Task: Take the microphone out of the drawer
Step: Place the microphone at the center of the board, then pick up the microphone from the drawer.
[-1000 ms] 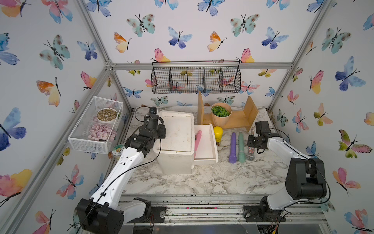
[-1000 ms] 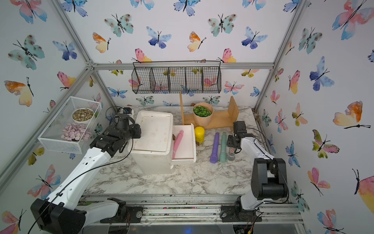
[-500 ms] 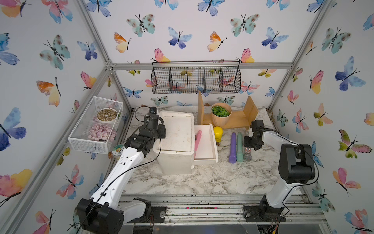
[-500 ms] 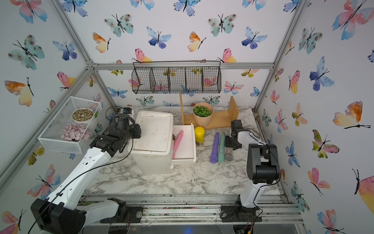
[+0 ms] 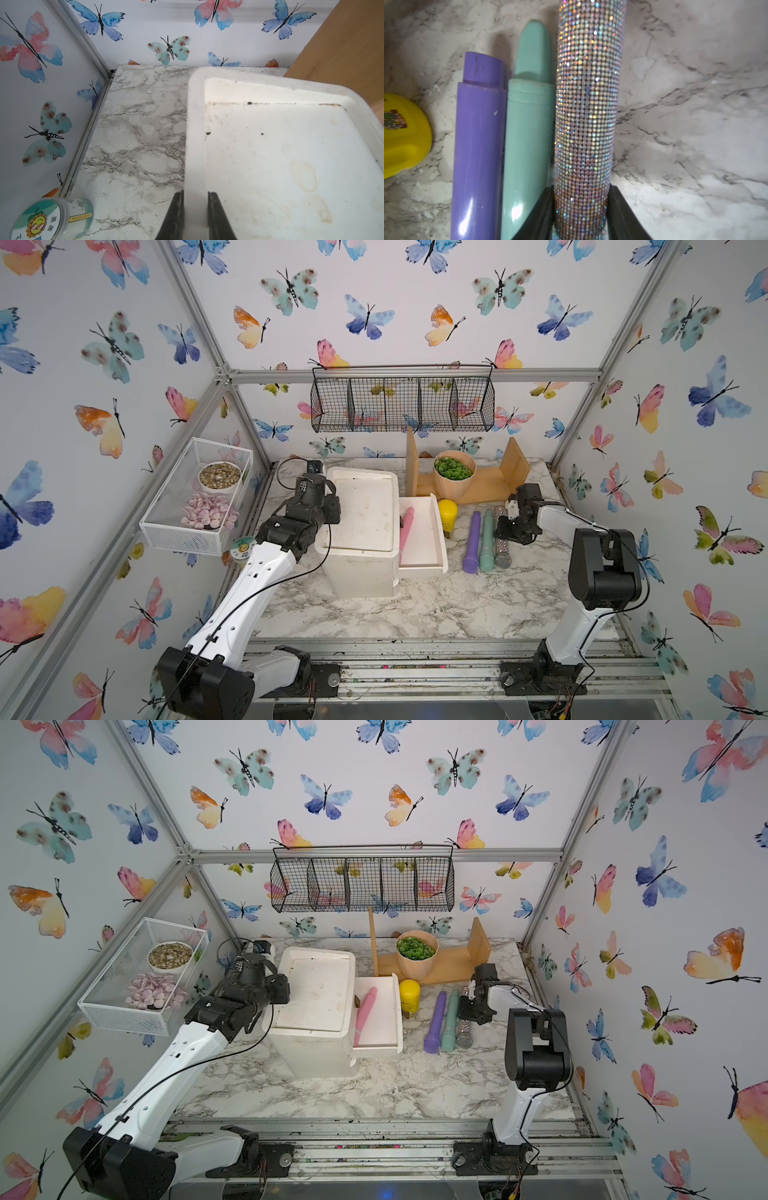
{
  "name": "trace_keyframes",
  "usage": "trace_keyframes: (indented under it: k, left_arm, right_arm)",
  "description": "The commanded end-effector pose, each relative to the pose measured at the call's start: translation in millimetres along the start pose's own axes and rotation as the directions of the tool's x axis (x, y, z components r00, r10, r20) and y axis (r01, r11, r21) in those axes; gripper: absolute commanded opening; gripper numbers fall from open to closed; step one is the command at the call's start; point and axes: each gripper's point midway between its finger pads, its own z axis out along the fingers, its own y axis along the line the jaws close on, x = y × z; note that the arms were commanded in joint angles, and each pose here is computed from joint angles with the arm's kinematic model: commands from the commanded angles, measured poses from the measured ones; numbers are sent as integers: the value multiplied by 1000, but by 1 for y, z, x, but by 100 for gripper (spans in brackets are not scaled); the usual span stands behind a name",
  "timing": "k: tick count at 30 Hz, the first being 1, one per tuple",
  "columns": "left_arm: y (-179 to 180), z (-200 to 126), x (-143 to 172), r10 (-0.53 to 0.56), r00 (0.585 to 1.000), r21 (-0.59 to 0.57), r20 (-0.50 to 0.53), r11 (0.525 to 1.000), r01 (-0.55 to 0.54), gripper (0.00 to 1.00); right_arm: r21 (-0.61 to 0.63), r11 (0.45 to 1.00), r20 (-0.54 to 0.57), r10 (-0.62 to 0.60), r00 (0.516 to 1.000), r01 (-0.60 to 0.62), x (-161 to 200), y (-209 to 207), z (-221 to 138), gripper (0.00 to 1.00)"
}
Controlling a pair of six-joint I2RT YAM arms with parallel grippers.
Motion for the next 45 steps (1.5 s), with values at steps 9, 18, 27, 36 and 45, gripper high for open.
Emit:
trace_keyframes:
  k: [9, 18, 27, 36, 45]
  left_arm:
    - [3, 10, 13, 23, 999, -21, -49, 999, -24, 0]
    - [3, 9, 13, 17, 999, -19, -48, 1000, -17, 0]
    - [3, 8, 12, 16, 999, -19, -46, 1000, -17, 0]
    - [3, 8, 13, 15, 999, -19, -46, 1000, -16, 0]
    - [0, 9, 14, 11, 998, -3, -54, 1000, -11, 0]
  right_arm:
    - [-42, 998, -85, 47, 995, -51, 19, 6, 5, 54]
    - [-69, 996, -10, 54, 998, -55, 1, 16, -27, 57]
    - [-200, 979, 104, 66, 992, -44, -25, 46, -82, 58]
    - [-510, 858, 175, 178, 968, -66, -38, 101, -147, 58]
    - [-691, 718, 180, 282, 942, -83, -18, 157, -191, 58]
